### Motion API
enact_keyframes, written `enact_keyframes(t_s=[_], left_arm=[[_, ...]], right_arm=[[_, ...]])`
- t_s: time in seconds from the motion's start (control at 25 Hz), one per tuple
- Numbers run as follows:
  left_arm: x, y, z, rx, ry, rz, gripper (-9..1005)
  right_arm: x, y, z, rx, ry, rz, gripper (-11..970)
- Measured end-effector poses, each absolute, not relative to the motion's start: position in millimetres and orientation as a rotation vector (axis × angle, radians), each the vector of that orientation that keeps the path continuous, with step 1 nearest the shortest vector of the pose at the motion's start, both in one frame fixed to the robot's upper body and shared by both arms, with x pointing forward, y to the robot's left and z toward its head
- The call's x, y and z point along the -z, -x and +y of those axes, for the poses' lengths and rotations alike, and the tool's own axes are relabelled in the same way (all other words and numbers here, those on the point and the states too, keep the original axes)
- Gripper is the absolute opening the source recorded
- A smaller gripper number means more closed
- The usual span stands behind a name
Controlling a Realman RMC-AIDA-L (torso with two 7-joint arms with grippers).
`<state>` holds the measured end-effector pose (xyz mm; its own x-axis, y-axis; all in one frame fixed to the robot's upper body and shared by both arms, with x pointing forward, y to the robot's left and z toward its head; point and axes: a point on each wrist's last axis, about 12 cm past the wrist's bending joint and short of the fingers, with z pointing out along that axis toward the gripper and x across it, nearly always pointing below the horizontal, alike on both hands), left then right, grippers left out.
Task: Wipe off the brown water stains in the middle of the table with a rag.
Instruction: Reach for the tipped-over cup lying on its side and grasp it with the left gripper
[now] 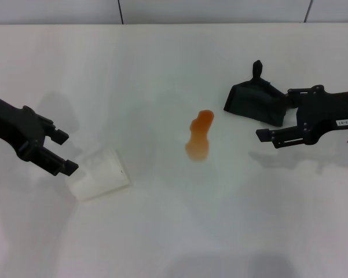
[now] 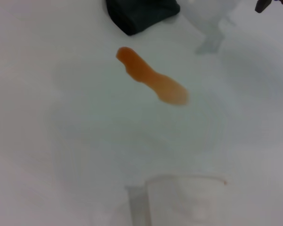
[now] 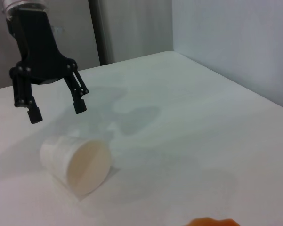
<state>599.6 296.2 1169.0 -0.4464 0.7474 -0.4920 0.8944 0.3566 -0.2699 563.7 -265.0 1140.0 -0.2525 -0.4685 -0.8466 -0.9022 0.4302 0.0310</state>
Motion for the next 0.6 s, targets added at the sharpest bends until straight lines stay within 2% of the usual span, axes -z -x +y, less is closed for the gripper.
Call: enact_keyframes(t_s=[0.6], left_arm=[[-1160,-604,277,0.745,-1.514,2.304,891]], right_arm=[[-1140,-564,-265,-0.681,1.162,1.881,807]])
